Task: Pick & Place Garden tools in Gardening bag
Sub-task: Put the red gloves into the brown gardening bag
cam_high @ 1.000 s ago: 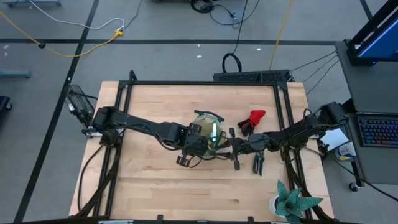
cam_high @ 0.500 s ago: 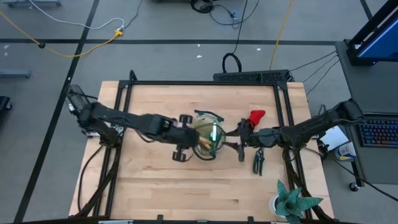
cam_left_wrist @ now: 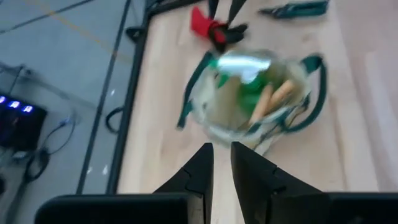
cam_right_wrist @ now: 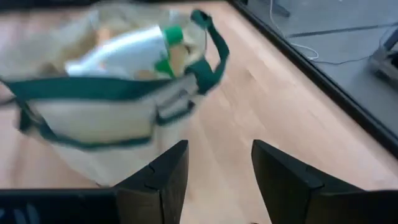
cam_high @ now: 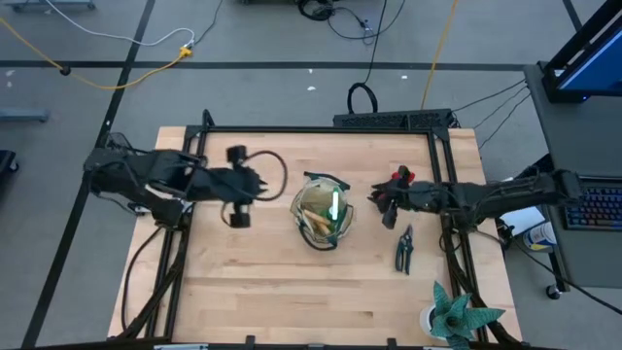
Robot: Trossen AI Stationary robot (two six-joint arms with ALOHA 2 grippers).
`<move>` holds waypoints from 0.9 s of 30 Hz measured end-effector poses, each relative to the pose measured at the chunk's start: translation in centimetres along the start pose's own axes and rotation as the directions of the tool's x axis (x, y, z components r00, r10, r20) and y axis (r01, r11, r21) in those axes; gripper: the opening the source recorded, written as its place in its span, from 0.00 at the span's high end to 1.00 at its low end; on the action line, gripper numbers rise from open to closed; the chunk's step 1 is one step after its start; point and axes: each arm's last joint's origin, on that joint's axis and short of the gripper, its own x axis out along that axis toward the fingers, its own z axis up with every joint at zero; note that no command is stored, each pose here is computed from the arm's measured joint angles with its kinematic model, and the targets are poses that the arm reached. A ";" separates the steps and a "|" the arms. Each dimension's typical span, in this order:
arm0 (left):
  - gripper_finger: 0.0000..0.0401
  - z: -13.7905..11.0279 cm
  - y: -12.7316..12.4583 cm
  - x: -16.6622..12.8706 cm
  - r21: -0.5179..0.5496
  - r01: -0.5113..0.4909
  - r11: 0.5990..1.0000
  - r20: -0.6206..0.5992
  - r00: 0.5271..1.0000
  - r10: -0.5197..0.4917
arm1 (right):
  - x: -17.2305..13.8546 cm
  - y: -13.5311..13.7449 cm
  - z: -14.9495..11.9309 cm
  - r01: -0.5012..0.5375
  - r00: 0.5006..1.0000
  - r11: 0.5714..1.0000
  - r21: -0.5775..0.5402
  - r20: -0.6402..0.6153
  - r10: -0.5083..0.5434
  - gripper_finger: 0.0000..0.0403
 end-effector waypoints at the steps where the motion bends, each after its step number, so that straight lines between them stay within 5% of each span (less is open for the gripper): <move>1: 0.85 -0.3 0.2 -0.4 -0.011 -0.013 1.000 -0.011 1.000 0.013 | 0.1 -0.3 -0.1 -0.002 1.000 1.000 -0.029 -0.017 0.002 0.58; 7: 0.85 -3.2 1.0 -1.3 -0.048 -0.140 0.989 -0.061 0.989 0.137 | 0.4 -2.7 -1.7 0.058 0.973 0.989 -0.138 -0.216 -0.087 0.58; 13: 0.85 -8.1 1.0 0.8 -0.115 -0.214 0.970 -0.064 0.976 0.208 | 0.2 -4.2 -2.7 0.100 0.930 0.975 -0.198 -0.329 -0.163 0.57; 19: 0.85 -12.3 1.6 2.8 -0.229 -0.277 0.933 0.009 0.958 0.286 | -0.3 -4.4 -2.7 0.029 0.933 0.928 -0.371 -0.323 -0.159 0.57; 27: 0.85 -15.6 1.8 5.3 -0.335 -0.245 0.910 0.071 0.956 0.284 | -0.3 -4.3 -3.7 -0.101 0.900 0.920 -0.378 -0.430 -0.078 0.57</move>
